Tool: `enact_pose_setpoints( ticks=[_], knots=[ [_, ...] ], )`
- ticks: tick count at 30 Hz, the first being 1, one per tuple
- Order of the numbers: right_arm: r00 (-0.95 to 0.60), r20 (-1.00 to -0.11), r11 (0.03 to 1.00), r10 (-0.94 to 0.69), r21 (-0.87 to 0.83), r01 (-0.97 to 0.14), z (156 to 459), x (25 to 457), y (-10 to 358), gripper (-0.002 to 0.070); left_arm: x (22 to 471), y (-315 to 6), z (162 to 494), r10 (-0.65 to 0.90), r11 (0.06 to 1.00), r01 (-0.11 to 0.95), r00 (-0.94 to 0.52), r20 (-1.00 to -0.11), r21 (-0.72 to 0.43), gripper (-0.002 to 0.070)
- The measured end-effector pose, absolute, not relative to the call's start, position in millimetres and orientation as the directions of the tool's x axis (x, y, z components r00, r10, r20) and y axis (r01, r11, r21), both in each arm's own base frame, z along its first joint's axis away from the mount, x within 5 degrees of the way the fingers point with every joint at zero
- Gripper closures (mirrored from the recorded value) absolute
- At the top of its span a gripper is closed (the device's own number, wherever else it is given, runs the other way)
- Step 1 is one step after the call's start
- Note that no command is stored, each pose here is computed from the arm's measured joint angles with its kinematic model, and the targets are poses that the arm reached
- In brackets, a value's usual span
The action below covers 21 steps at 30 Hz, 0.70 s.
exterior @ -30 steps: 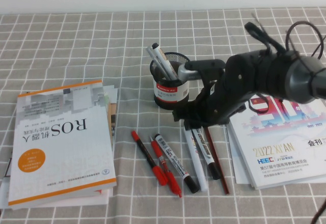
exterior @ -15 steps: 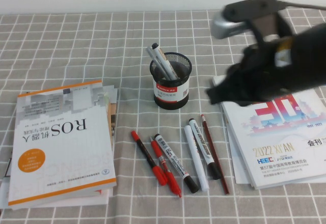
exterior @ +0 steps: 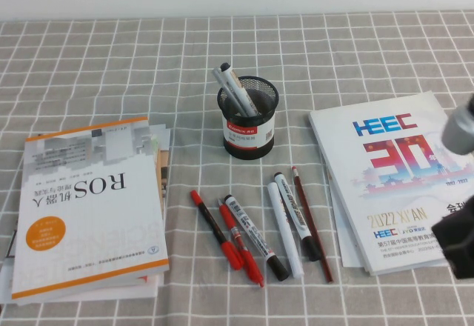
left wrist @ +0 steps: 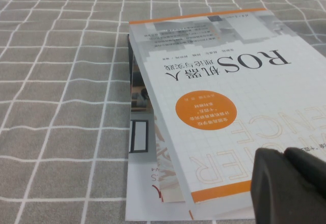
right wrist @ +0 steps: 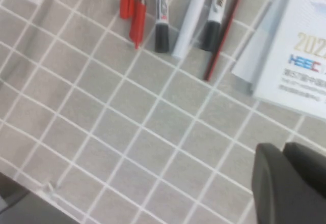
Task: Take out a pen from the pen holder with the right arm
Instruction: 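Take a marker out of the pen holder and lay it on the table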
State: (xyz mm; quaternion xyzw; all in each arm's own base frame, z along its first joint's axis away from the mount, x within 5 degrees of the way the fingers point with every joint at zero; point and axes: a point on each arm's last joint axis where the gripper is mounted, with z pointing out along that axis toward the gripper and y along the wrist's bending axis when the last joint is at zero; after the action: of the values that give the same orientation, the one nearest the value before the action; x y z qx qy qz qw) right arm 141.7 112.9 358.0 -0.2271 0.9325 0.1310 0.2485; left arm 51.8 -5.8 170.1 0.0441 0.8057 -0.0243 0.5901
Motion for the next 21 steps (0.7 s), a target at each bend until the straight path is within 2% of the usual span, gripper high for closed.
enact_pose_setpoints(
  ticks=[6, 11, 15, 21],
  knots=[
    [-0.749, -0.546, 0.871, -0.375, 0.069, -0.486, 362.7, 138.0, 103.2, 0.0688, 51.8, -5.8, 170.1, 0.042, 0.995, 0.100, -0.300, -0.953, 0.013, 0.0678],
    [-0.673, -0.659, 0.887, -0.334, 0.020, -0.461, 348.7, 148.6, 96.2, 0.0688, 51.8, -5.8, 170.1, 0.042, 0.995, 0.100, -0.300, -0.953, 0.013, 0.0678],
    [-0.599, -0.775, 0.931, -0.202, 0.039, -0.364, 315.3, 146.6, 69.7, 0.0688, 51.8, -5.8, 170.1, 0.042, 0.995, 0.100, -0.300, -0.953, 0.013, 0.0678],
    [-0.434, -0.901, 0.980, -0.025, 0.064, -0.189, 242.3, 111.8, 25.9, 0.0689, 51.8, -5.8, 170.1, 0.042, 0.995, 0.100, -0.300, -0.953, 0.013, 0.0678]
  ],
)
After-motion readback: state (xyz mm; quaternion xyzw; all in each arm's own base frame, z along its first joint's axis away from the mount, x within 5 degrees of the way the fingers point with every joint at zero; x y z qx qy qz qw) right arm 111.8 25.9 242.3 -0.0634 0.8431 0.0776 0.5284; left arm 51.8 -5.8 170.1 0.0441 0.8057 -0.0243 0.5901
